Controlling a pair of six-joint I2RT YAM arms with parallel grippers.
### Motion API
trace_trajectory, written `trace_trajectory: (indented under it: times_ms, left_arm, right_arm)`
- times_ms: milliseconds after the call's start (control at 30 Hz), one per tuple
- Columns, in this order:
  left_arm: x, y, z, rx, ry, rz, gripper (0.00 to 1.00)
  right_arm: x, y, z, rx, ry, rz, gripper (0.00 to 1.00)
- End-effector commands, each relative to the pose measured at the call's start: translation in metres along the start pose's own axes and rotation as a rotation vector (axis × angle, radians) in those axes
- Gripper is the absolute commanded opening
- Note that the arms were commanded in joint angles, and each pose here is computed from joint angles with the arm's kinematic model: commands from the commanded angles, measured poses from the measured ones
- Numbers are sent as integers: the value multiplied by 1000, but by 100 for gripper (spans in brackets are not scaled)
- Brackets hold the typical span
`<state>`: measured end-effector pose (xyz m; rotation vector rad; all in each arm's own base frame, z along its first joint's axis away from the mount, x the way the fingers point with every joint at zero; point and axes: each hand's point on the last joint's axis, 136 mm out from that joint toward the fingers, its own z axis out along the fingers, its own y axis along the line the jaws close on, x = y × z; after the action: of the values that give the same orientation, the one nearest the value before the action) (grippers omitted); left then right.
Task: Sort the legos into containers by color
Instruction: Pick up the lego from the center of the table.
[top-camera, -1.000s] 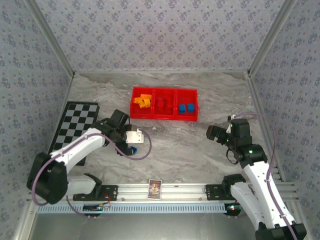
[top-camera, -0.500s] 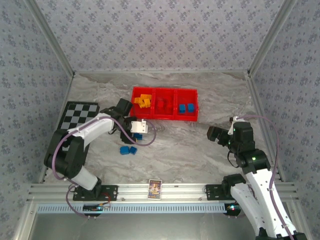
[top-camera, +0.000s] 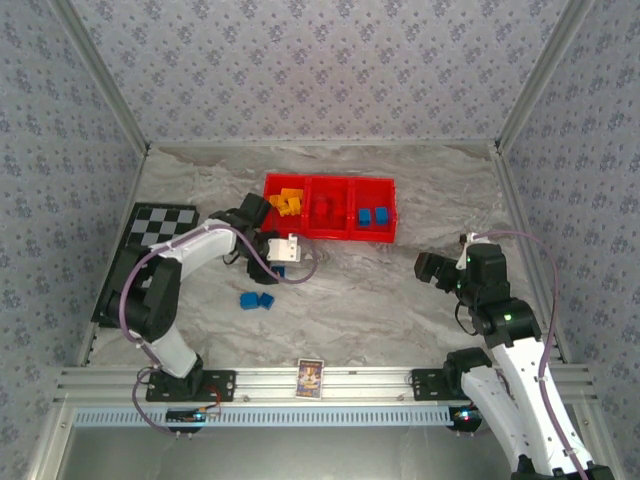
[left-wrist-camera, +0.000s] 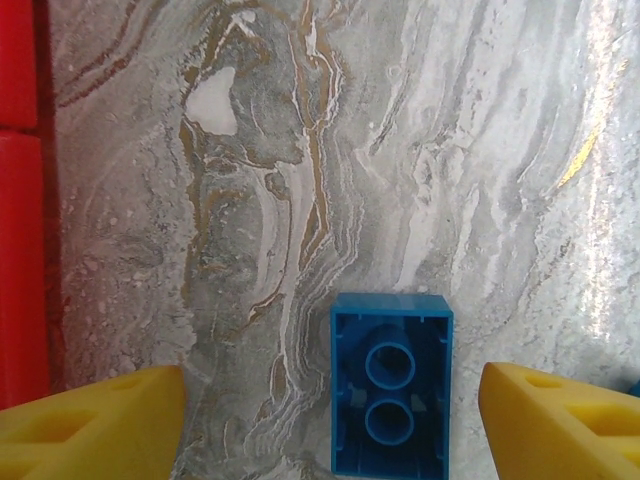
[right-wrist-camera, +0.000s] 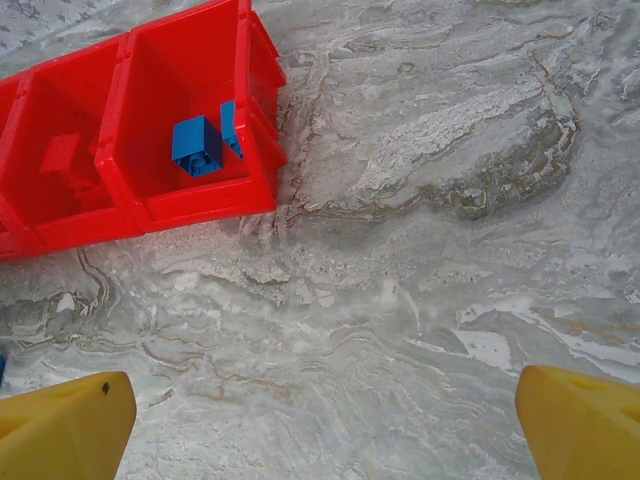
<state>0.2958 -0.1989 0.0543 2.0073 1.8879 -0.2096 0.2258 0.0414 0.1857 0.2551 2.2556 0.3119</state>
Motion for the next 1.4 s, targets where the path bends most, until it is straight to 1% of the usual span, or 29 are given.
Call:
trace_trajectory:
  times_ms: [0, 233, 500, 667, 800, 967, 1067, 1200, 1233, 1300, 1367]
  left_arm:
    - [-1, -4, 4, 32, -25, -12, 76]
    - [2, -11, 8, 79, -1, -12, 73]
    - [6, -12, 16, 100, 47, -8, 66]
    - [8, -12, 21, 96, 71, 0, 59]
    - [10, -8, 23, 67, 79, 8, 53]
    - [10, -7, 23, 45, 83, 22, 43]
    - [8, -11, 20, 49, 72, 25, 38]
    - [-4, -11, 14, 13, 33, 24, 33]
    - [-9, -10, 10, -5, 13, 26, 32]
    - [-28, -6, -3, -60, -50, 23, 26]
    - [-51, 0, -22, -125, -131, 14, 26]
  right_arm:
    - [0, -1, -1, 10, 2, 3, 100]
    - [0, -2, 1, 14, 3, 3, 100]
    - [1, -2, 2, 14, 4, 1, 100]
    - [1, -2, 2, 14, 5, 2, 100]
    - [1, -1, 3, 11, 9, 3, 100]
    - [3, -1, 3, 6, 17, 11, 100]
    - [3, 0, 3, 5, 16, 10, 100]
    - [4, -1, 3, 8, 18, 14, 100]
    - [4, -1, 3, 4, 20, 14, 100]
    - [5, 1, 3, -4, 27, 13, 100]
    - [5, 0, 3, -4, 26, 16, 100]
